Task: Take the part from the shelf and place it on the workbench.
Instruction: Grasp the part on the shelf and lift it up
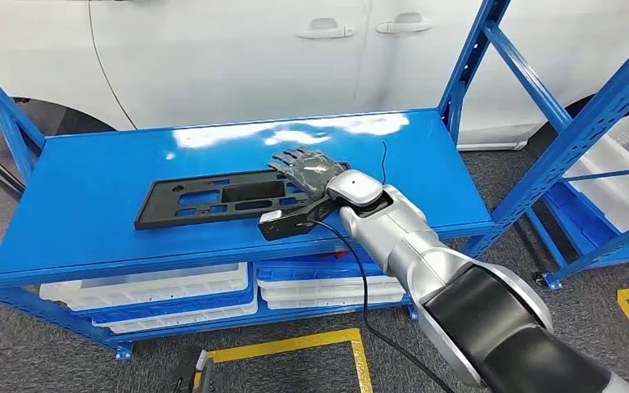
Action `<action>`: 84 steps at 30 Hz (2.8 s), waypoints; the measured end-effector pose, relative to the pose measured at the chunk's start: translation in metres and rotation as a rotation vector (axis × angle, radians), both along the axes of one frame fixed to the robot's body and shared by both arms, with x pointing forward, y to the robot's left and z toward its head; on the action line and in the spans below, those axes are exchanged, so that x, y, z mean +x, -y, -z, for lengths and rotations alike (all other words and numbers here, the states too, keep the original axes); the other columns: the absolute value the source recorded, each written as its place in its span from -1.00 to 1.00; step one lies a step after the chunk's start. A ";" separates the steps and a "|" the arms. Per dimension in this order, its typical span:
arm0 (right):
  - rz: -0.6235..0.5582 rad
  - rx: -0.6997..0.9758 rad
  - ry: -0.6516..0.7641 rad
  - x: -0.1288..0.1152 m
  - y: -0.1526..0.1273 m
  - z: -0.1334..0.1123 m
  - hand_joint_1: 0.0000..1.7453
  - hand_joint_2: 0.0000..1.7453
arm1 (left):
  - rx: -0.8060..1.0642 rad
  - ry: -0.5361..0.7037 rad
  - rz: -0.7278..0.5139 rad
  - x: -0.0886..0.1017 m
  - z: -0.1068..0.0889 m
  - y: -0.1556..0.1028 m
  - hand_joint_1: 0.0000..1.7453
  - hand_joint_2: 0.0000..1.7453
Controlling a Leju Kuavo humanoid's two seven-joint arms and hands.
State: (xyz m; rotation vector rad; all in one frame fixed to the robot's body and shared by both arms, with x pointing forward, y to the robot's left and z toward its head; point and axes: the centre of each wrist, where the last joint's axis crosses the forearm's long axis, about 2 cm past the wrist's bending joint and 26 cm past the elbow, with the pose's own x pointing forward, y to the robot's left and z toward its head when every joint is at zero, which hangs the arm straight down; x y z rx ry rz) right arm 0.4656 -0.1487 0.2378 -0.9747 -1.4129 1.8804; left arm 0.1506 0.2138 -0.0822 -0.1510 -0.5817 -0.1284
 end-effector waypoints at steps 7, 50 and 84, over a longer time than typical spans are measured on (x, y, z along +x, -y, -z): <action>0.014 -0.031 -0.019 -0.005 0.004 0.015 -1.00 1.00 | 0.000 -0.001 0.003 -0.001 0.000 0.000 -1.00 -1.00; 0.010 0.098 -0.045 -0.005 0.013 0.020 1.00 1.00 | -0.003 0.009 0.013 -0.005 0.001 0.000 -1.00 -1.00; -0.786 1.693 -0.804 -0.078 0.047 -0.013 1.00 1.00 | -0.075 0.101 -0.112 -0.041 0.013 -0.009 -1.00 1.00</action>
